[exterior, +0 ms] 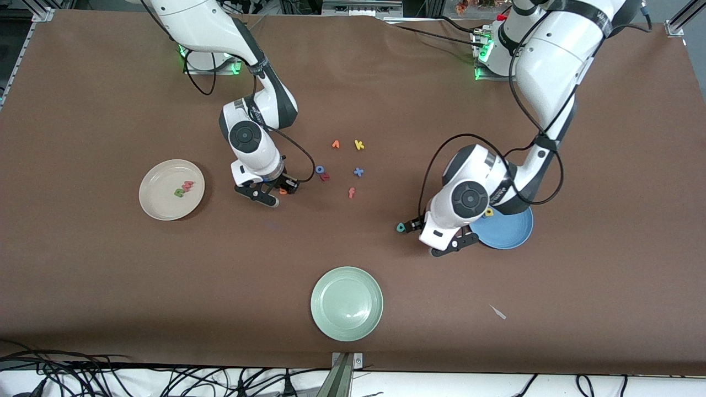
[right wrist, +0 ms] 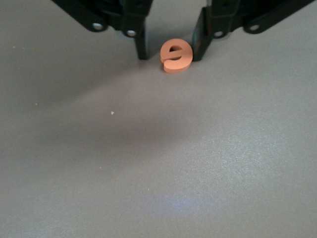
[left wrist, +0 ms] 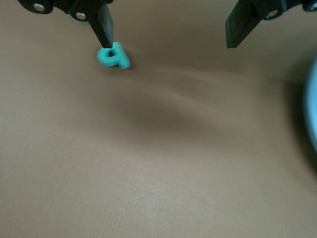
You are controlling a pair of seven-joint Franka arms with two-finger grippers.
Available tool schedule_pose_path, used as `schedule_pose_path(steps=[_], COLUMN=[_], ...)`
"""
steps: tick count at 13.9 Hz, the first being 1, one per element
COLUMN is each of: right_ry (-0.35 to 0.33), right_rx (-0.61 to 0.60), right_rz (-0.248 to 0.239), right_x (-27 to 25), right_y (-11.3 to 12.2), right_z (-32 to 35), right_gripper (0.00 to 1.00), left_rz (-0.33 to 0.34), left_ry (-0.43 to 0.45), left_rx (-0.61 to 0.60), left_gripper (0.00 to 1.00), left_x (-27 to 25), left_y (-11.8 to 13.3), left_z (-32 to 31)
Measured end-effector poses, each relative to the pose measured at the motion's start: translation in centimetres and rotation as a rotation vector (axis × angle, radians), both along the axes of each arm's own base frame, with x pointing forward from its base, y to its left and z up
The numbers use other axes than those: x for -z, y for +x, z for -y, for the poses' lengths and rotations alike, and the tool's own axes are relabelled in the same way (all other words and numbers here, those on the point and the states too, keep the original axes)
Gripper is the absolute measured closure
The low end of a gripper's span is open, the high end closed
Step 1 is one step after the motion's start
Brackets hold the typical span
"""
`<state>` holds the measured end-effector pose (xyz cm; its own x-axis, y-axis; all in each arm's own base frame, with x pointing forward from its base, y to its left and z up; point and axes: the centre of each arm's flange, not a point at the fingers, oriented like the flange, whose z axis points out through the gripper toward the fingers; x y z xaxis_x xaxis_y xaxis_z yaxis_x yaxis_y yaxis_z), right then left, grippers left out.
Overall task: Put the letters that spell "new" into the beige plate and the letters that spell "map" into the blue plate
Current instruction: 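Drop the 6 onto the white plate while the left gripper grasps a letter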
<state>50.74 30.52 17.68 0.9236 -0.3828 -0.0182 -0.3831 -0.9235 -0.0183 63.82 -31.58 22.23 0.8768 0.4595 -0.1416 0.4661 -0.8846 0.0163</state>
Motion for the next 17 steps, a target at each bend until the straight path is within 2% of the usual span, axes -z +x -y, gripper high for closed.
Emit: schedule_pose_path(steps=[1,4,7,10,11,12,14,16,17], right_ry=[0.001,0.001,-0.031,-0.052,-0.054,-0.055,-0.06,-0.064,-0.067], right_rx=[0.0,-0.004,-0.046,-0.196,-0.236,-0.268,-0.314,-0.361,-0.377], right_rz=[0.001,-0.006,-0.071,-0.13,-0.149,-0.165,-0.205,-0.233,-0.246], right_x=[-0.1,-0.5,-2.9,-7.2,-8.2,-9.0,-9.9,-10.1,-9.9], right_y=[0.0,0.3,2.4,5.0,5.5,5.9,6.5,7.0,7.2], right_z=[0.0,-0.4,0.5,5.8,7.8,9.8,13.6,17.9,20.1], right_gripper=[0.73,0.72,0.72,0.72,0.72,0.72,0.72,0.72,0.72], left_rz=[0.017,0.049,0.042,0.036,0.033,0.029,0.026,0.025,0.026], left_ry=[-0.009,-0.036,-0.026,-0.019,-0.017,-0.013,-0.007,-0.007,-0.007], left_rx=[-0.08,-0.217,-0.23,-0.232,-0.227,-0.222,-0.216,-0.214,-0.215], left_gripper=[0.0,0.0,0.03,0.36,0.44,0.45,0.54,0.55,0.59], left_x=[0.3,1.5,2.6,3.3,3.7,4.0,4.6,4.9,4.8], left_y=[0.0,-0.1,-0.4,-0.4,-0.7,-0.9,-1.3,-1.5,-1.4], left_z=[1.0,2.7,3.2,3.1,3.4,3.7,4.3,4.5,4.5])
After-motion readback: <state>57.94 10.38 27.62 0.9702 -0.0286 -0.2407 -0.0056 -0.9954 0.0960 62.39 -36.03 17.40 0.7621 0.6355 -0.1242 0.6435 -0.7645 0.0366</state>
